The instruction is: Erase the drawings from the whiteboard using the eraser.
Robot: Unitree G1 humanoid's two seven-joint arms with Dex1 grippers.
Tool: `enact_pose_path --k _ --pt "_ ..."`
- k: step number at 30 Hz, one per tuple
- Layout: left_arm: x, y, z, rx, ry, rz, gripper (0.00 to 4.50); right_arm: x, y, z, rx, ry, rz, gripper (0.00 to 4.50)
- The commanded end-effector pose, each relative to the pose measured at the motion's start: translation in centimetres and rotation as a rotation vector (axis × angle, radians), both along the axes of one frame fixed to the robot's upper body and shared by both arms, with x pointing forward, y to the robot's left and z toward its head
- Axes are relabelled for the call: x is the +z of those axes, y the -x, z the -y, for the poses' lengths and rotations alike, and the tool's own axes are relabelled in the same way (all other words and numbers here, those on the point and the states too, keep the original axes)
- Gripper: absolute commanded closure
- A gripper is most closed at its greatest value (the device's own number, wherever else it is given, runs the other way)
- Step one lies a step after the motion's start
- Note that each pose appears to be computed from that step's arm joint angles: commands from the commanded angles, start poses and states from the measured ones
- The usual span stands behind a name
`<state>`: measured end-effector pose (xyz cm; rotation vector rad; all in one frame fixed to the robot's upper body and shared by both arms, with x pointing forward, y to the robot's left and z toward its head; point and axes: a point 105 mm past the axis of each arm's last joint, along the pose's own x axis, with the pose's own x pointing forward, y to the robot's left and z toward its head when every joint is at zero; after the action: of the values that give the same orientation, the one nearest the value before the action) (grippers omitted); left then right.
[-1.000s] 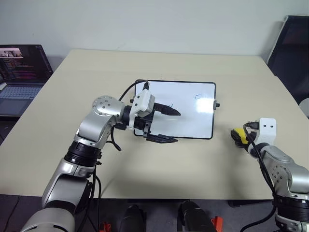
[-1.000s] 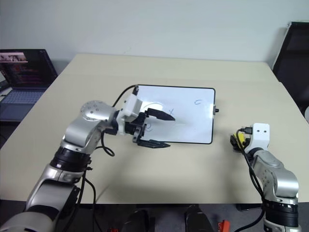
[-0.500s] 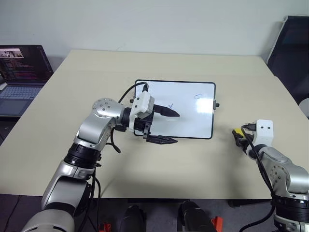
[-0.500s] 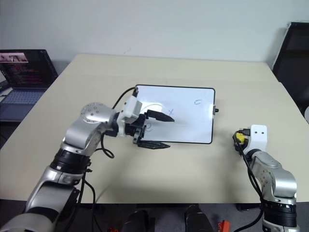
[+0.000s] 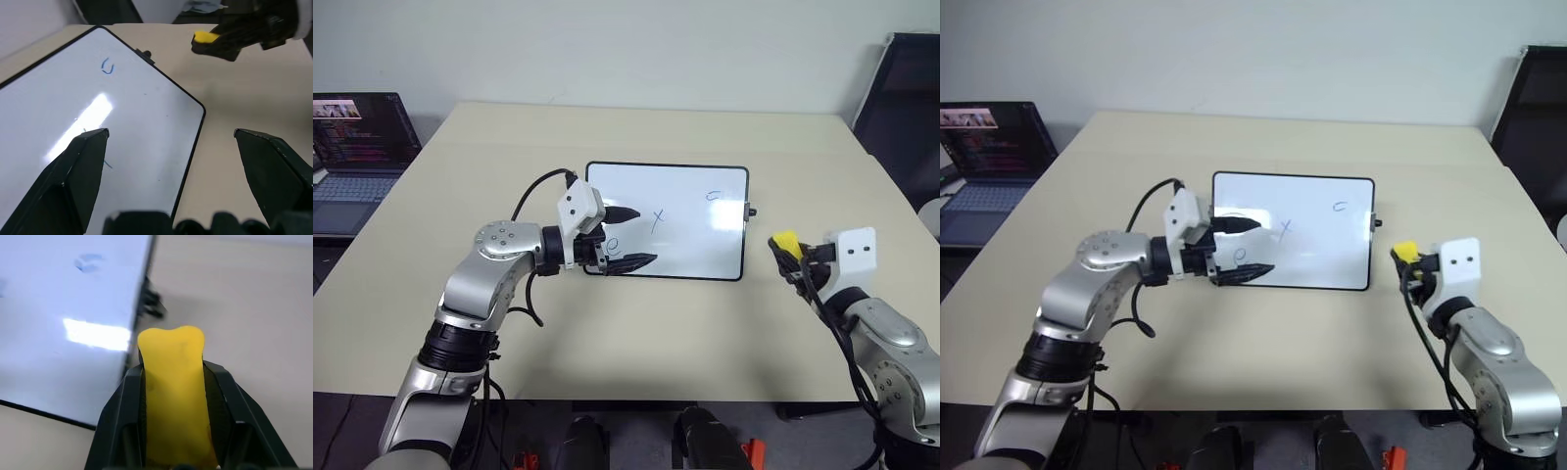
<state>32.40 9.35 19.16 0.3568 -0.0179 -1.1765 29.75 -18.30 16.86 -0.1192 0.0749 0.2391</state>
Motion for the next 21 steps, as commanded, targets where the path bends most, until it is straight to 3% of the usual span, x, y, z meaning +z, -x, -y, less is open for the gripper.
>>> enact_pose_path --k 1,6,15,21 --pt "1.5 0.3 0.2 -0.001 0.008 0.058 0.00 2.2 -0.4 -3.1 0.119 0.100 0.080 3.25" --pt "1.8 -0.1 0.1 0.010 -0.002 0.070 0.00 3.2 -4.1 -5.8 0.153 0.153 0.117 3.25" --pt "2.5 -0.3 0.3 0.010 -0.007 0.098 0.00 4.0 -9.0 -6.3 0.090 0.214 0.150 3.25" --pt "3.0 -0.3 0.5 0.017 0.013 0.109 0.00 0.4 -8.8 -7.2 0.173 0.288 0.050 3.25"
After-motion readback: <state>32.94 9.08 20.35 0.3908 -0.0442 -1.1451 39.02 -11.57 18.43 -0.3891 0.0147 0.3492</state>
